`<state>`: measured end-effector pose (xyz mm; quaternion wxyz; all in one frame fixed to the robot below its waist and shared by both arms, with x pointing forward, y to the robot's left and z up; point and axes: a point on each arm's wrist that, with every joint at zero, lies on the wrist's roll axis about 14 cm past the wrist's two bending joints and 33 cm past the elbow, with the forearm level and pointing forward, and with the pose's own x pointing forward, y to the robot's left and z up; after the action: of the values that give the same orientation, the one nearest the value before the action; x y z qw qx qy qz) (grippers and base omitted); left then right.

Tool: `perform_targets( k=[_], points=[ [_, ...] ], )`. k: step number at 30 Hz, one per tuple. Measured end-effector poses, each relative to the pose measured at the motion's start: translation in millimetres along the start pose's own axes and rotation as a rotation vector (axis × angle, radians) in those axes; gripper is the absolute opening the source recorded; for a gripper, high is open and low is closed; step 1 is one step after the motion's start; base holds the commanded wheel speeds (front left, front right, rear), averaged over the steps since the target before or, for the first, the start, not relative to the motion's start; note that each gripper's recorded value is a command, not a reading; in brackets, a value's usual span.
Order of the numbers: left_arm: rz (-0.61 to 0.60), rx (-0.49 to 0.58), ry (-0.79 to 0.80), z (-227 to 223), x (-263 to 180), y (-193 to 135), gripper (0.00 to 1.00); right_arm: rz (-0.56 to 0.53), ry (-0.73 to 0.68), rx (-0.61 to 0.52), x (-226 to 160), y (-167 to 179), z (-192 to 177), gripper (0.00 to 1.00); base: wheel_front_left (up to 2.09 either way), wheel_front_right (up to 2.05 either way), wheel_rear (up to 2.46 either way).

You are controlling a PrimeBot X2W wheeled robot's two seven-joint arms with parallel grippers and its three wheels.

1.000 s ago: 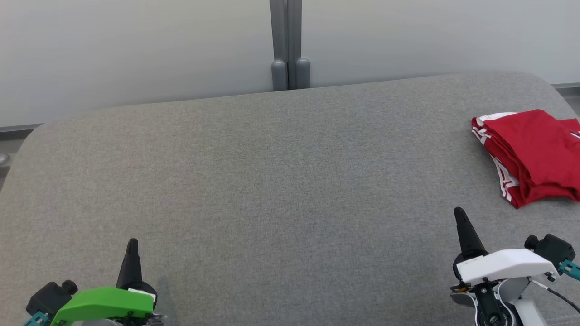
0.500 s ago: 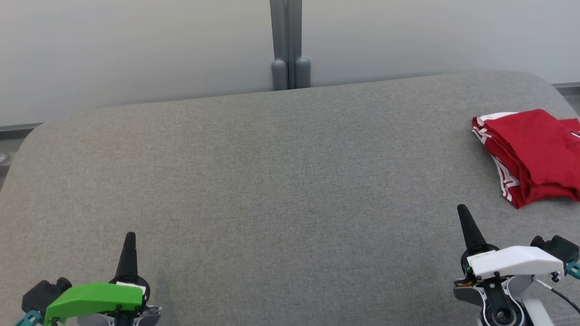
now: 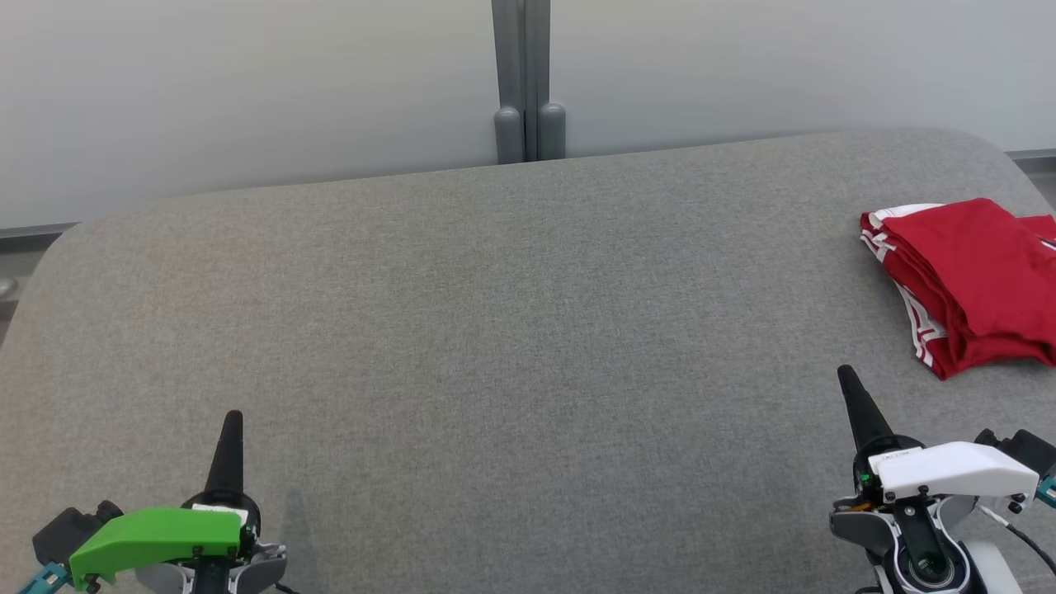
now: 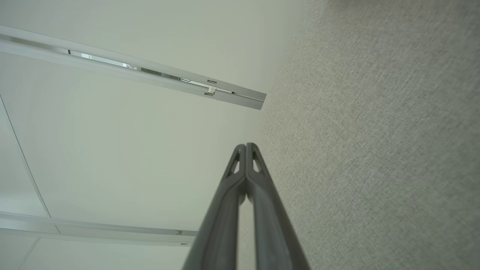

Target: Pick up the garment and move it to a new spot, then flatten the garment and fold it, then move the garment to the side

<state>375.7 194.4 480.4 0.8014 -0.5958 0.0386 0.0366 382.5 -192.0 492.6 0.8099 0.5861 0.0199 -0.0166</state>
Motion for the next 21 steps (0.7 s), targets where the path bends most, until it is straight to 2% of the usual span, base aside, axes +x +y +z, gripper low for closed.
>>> perform_targets(
  k=[21],
  points=[
    [-0.046, -0.156, -0.001, 6, 5, -11, 0.00, 0.014, -0.001, 0.170, 2, 3, 5, 0.00, 0.00, 0.00, 0.00]
  ],
)
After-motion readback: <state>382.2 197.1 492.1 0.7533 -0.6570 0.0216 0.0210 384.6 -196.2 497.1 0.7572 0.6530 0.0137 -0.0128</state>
